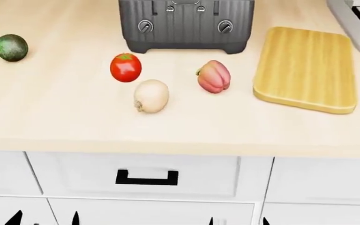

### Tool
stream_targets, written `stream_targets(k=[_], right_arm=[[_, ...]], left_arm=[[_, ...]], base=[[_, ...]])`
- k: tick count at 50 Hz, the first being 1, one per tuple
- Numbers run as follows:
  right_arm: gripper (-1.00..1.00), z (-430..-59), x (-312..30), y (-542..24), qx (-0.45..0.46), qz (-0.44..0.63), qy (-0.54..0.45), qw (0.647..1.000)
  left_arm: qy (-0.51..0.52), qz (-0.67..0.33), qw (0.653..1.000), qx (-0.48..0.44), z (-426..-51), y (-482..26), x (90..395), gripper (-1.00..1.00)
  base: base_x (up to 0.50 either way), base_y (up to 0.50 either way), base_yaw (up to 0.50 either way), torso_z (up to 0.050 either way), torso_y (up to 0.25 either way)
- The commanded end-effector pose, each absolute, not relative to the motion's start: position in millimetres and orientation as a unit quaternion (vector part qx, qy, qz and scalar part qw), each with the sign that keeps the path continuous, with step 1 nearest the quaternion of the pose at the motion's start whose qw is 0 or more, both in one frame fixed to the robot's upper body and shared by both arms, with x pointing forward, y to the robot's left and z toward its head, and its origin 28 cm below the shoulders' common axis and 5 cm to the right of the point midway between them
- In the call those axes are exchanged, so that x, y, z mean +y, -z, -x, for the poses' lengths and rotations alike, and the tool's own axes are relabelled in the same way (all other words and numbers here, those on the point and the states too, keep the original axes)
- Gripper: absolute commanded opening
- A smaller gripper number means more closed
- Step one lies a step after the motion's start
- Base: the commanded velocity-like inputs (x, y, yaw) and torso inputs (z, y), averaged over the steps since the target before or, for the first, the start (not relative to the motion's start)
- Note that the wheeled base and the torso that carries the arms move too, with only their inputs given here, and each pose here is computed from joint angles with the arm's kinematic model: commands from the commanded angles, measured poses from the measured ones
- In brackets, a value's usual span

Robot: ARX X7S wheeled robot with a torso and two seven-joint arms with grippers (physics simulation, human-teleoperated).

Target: Place the avocado, onion, tomato and bell pepper on the cutting board.

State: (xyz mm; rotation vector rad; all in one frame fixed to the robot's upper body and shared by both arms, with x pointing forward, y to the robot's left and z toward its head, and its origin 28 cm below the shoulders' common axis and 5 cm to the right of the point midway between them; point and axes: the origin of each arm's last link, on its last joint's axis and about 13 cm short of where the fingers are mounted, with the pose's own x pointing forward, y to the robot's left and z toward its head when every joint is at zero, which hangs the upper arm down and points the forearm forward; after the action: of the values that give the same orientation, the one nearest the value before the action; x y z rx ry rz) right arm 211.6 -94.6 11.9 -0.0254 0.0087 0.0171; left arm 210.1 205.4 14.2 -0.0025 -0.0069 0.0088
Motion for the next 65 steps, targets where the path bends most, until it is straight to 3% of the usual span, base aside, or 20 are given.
stream_targets(k=[1,44,57,65], right_arm=[[1.00,-212,-95,-12,0.004,0.013,-0.008,1.000],[1.00,-210,-95,-13,0.000,0.014,-0.005,1.000],[1.00,-209,-95,-20,-0.018,0.030,0.003,0.999],[1.00,-212,-95,-56,-0.067,0.063,0.024,0.996]], left_arm=[[-0.005,0.001,1.000,-0.005,-210,-14,205,1.00],[-0.008,0.002,1.000,-0.009,-209,-16,205,1.00],[-0.013,0.001,1.000,-0.018,-209,-20,207,1.00],[-0.025,-0.022,0.998,-0.058,-209,-46,208,1.00]], base=[[0.00,0.38,0.00,0.000,0.000],[0.00,0.37,0.00,0.000,0.000],[0.00,0.00,0.00,0.000,0.000],[0.00,0.00,0.00,0.000,0.000]])
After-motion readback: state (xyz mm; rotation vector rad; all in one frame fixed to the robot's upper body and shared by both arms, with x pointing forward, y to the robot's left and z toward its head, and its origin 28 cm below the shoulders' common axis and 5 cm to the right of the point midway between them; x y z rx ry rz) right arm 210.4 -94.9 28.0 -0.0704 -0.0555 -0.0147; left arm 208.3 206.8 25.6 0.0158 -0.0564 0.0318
